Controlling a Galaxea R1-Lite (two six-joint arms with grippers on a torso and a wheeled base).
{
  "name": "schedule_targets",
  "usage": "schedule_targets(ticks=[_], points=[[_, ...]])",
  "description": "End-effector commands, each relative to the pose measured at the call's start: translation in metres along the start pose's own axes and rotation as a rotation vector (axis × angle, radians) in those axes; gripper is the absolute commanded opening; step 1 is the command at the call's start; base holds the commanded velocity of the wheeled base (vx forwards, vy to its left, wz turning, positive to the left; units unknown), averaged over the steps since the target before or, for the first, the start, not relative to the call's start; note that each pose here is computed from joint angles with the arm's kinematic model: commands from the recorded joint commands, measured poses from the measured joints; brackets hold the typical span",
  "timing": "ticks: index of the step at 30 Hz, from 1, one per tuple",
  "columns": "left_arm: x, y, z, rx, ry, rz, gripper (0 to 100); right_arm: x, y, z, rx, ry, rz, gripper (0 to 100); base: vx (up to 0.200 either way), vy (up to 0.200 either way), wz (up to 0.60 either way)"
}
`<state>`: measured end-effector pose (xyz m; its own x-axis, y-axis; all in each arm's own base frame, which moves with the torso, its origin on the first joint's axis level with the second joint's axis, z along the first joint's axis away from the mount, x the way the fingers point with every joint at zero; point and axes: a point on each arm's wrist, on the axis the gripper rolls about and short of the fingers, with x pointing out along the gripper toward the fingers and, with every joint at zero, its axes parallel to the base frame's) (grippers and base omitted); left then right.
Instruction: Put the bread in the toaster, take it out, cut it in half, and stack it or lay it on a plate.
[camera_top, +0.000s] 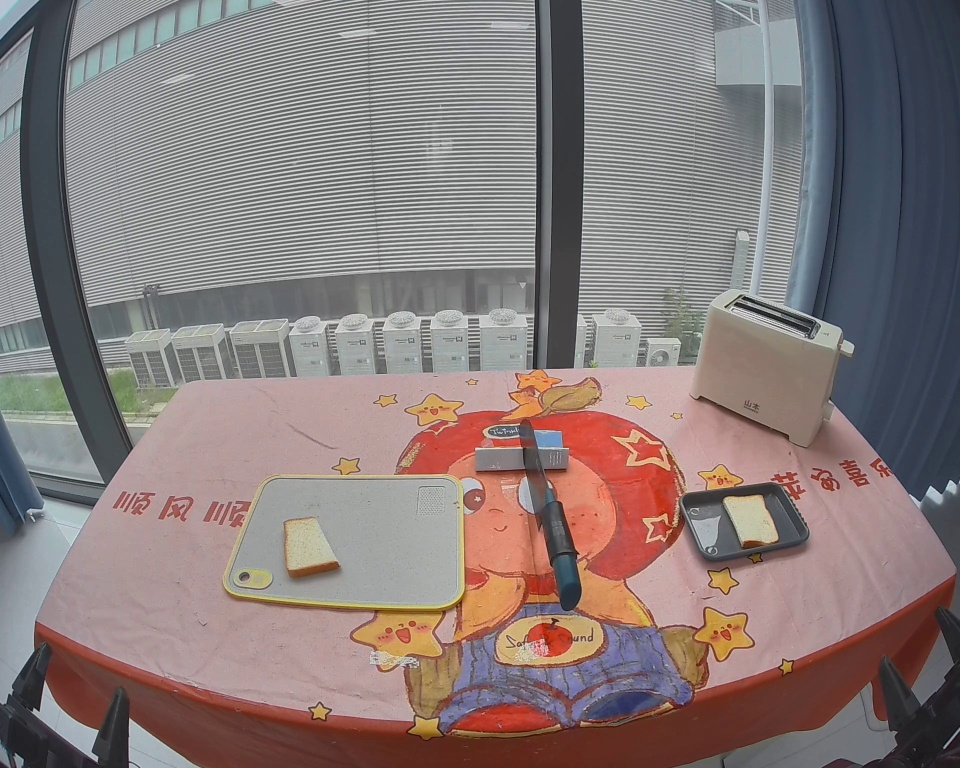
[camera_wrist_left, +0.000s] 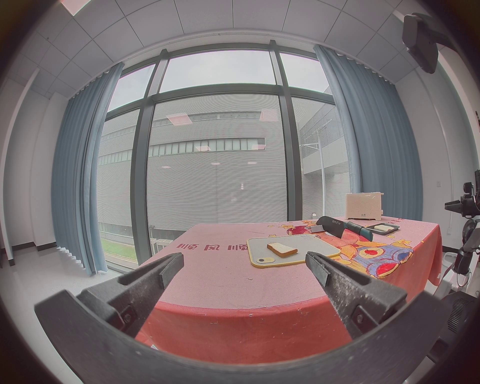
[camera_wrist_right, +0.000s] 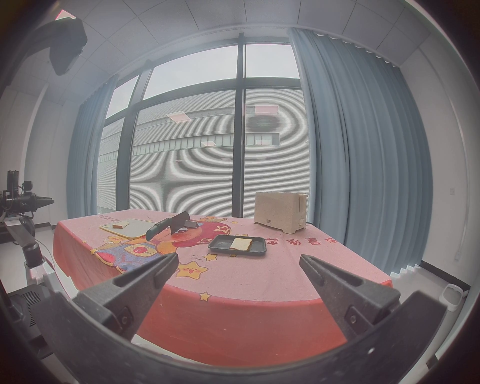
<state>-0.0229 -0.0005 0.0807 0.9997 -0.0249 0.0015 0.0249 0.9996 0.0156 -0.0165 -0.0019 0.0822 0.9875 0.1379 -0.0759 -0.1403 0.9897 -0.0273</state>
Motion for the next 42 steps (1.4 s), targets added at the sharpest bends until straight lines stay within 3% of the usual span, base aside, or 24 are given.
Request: schedule_targets(ticks=[1,3,7,13,42], points=[[0.0007,-0.0001,-0.0046,0.000,0.009,0.000,100,0.0016,0.0002,-0.0045,0.005,0.023,-0.032,100,0.000,0.000,0.00],[0.0008,-0.0001,-0.0046,0.000,0.011,0.000,100,0.0014,0.0003,-0.0045,0.007,0.022,-0.049,100,0.000,0.000,0.00],[0.0007,-0.0001,-0.0046,0.000,0.009,0.000,100,-0.0014,0.0025,-0.0058,0.007,-0.015,-0.151,100,0.000,0.000,0.00],[0.0007,-0.0001,-0.0046,0.000,0.009,0.000,100,-0.0052,0.0032,-0.0068,0.003,-0.071,-0.133,100,0.000,0.000,0.00],[0.0008,-0.0001,-0.0046,0.000,0.011,0.000,100,-0.0054,0.0032,-0.0069,0.017,-0.074,-0.136,100,0.000,0.000,0.00]])
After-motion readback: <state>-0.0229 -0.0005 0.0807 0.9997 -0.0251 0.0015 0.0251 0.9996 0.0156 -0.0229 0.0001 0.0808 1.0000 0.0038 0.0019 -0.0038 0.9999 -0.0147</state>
